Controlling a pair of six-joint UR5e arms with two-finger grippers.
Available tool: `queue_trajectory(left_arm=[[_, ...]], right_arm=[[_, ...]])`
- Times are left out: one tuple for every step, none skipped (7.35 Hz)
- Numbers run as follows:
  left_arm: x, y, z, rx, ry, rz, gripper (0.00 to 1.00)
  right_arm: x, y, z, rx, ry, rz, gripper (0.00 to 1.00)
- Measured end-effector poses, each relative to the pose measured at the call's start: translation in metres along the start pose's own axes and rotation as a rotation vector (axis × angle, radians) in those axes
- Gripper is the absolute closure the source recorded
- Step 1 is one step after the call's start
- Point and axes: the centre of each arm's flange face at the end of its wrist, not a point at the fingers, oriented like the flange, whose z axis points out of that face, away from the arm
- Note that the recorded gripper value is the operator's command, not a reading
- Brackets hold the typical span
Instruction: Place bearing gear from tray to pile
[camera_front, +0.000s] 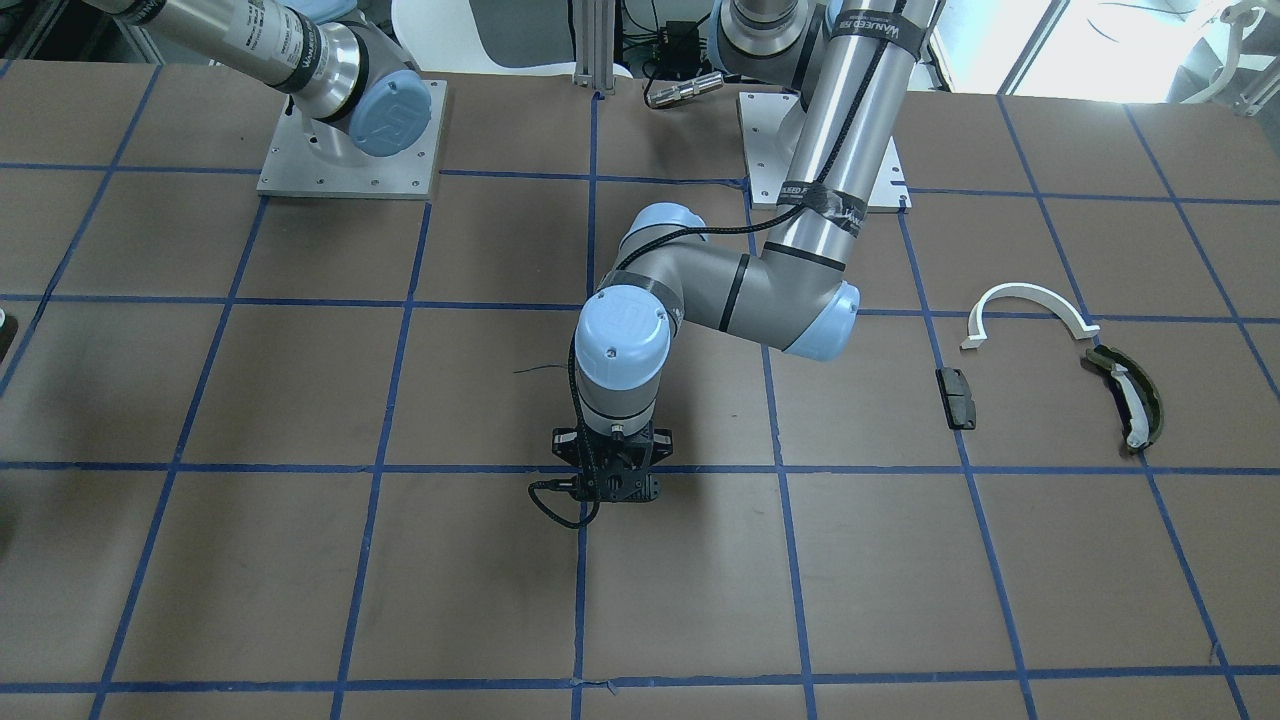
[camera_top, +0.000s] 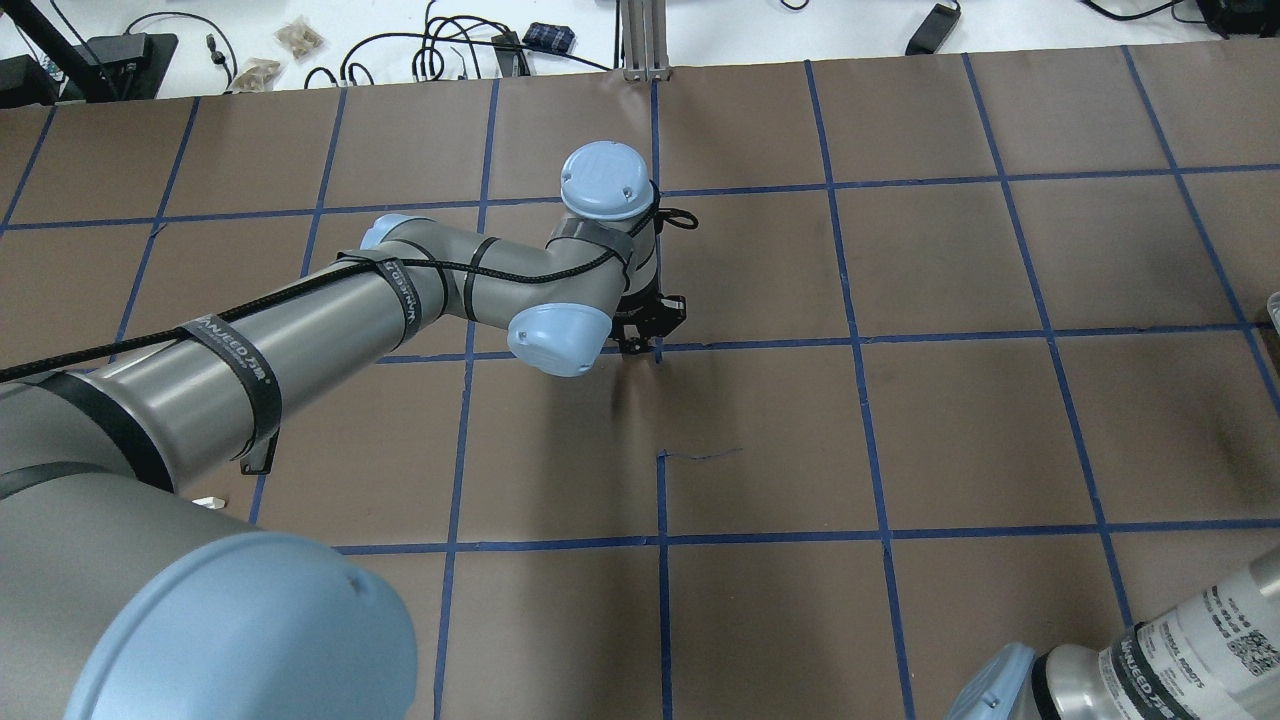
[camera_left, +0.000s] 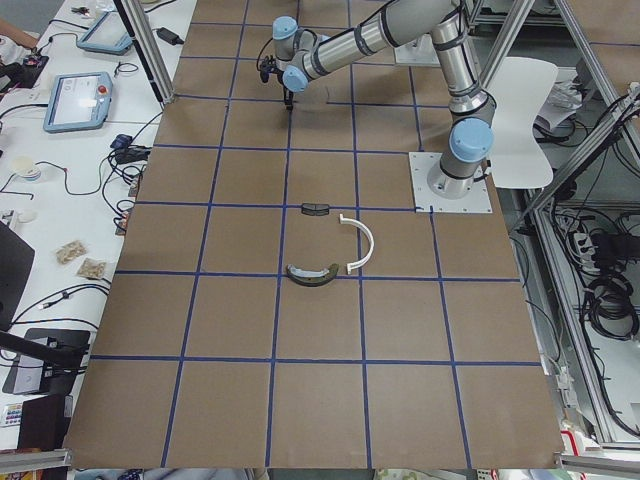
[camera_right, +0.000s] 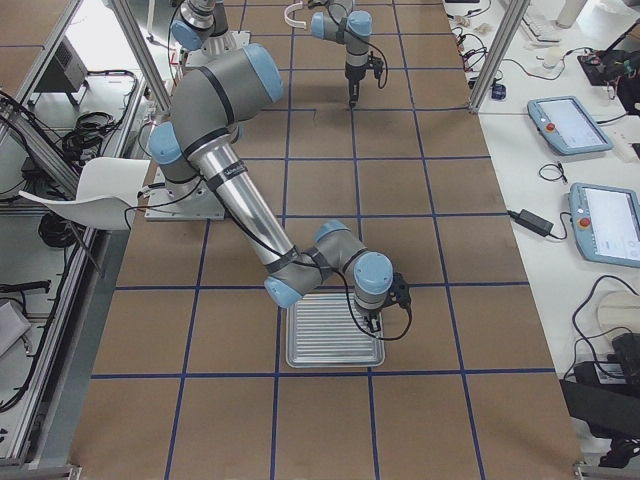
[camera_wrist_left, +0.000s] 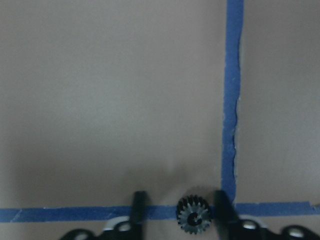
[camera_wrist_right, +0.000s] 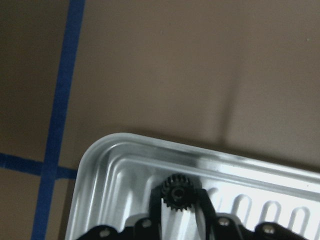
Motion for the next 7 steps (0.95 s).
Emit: queue_trajectory(left_arm=[[-0.005,-0.003,-0.005,0.002,-0.002,0.004,1.0],[-0.028,-0.013,-0.019,-0.002,-0.012,0.032,1.0],[-0.078,-0.029,-0.039,-0.021,-0.037,0.084,1.0],[-0.143,-0.042,-0.062,-0.036,-0.06,0.132,1.0],[-0.199,-0.046,-0.083,-0.038,-0.091,0.18,1.0],[-0.252,-0.041,-0.098,-0.048,-0.139,0.225,1.0],[-0.313,-0.031,-0.103,-0.07,-0.168,0.256,1.0]], right_arm=[[-0.001,-0.001,0.0,-0.005,-0.003,0.005,0.88],[-0.003,-0.003,-0.001,-0.01,-0.003,0.006,0.88],[-0.007,-0.005,-0.011,-0.014,0.001,0.003,0.87],[-0.017,-0.01,-0.039,-0.024,0.003,0.008,0.87],[-0.04,-0.02,-0.076,-0.042,0.008,0.016,0.87],[-0.075,-0.038,-0.113,-0.066,0.016,0.025,0.87],[-0.118,-0.058,-0.147,-0.093,0.019,0.051,0.87]])
